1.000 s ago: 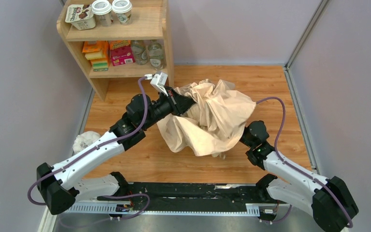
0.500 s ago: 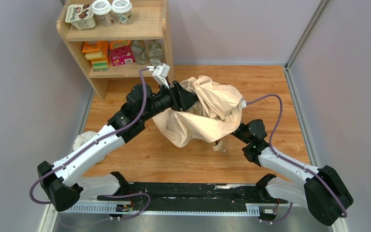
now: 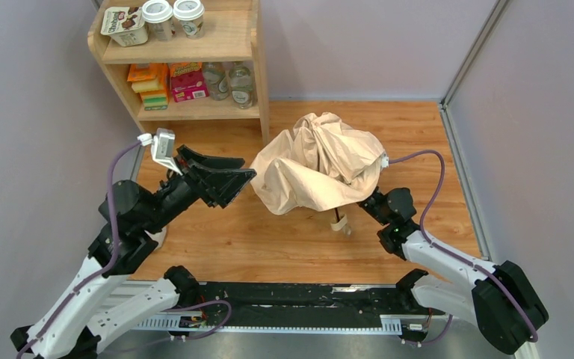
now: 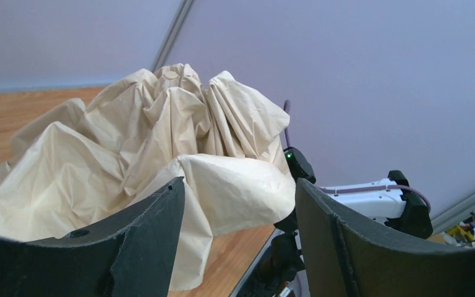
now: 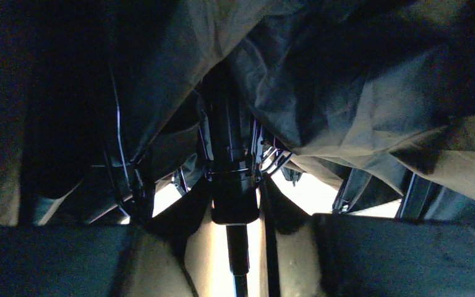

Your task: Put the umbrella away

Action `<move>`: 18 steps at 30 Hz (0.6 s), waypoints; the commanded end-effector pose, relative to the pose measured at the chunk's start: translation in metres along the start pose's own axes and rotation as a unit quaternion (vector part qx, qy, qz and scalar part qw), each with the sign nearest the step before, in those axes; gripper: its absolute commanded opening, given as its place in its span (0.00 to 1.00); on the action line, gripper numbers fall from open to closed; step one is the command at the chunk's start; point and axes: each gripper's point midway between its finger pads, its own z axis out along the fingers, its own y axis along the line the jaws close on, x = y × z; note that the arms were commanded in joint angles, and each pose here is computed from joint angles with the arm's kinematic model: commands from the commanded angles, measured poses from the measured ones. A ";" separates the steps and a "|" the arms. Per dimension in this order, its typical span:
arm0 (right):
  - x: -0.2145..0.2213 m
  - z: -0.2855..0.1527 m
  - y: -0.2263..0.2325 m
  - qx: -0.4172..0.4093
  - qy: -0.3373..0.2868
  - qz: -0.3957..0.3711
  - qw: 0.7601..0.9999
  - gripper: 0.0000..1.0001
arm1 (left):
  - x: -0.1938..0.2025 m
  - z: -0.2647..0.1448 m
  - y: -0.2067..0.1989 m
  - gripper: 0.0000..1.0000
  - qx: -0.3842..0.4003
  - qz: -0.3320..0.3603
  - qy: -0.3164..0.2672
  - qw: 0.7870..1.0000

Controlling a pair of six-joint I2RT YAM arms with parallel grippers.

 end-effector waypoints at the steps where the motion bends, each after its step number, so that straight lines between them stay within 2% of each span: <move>1: -0.052 0.010 0.023 -0.034 -0.079 -0.016 0.996 0.00 | 0.031 0.034 0.018 0.73 -0.009 -0.032 0.045 0.998; 5: -0.052 0.011 0.030 -0.050 -0.072 -0.006 0.996 0.00 | 0.055 0.069 0.023 0.73 0.015 -0.054 0.080 0.995; 9: -0.045 0.007 0.041 -0.077 -0.051 -0.001 0.996 0.00 | 0.062 0.106 0.025 0.73 0.044 -0.058 0.080 0.994; 12: -0.034 0.003 0.048 -0.100 -0.027 -0.005 0.995 0.00 | 0.062 0.125 0.012 0.74 0.094 -0.056 0.088 0.990; 18: -0.012 -0.011 0.070 -0.173 0.024 -0.015 0.984 0.00 | 0.054 0.124 0.008 0.74 0.132 -0.033 0.028 0.990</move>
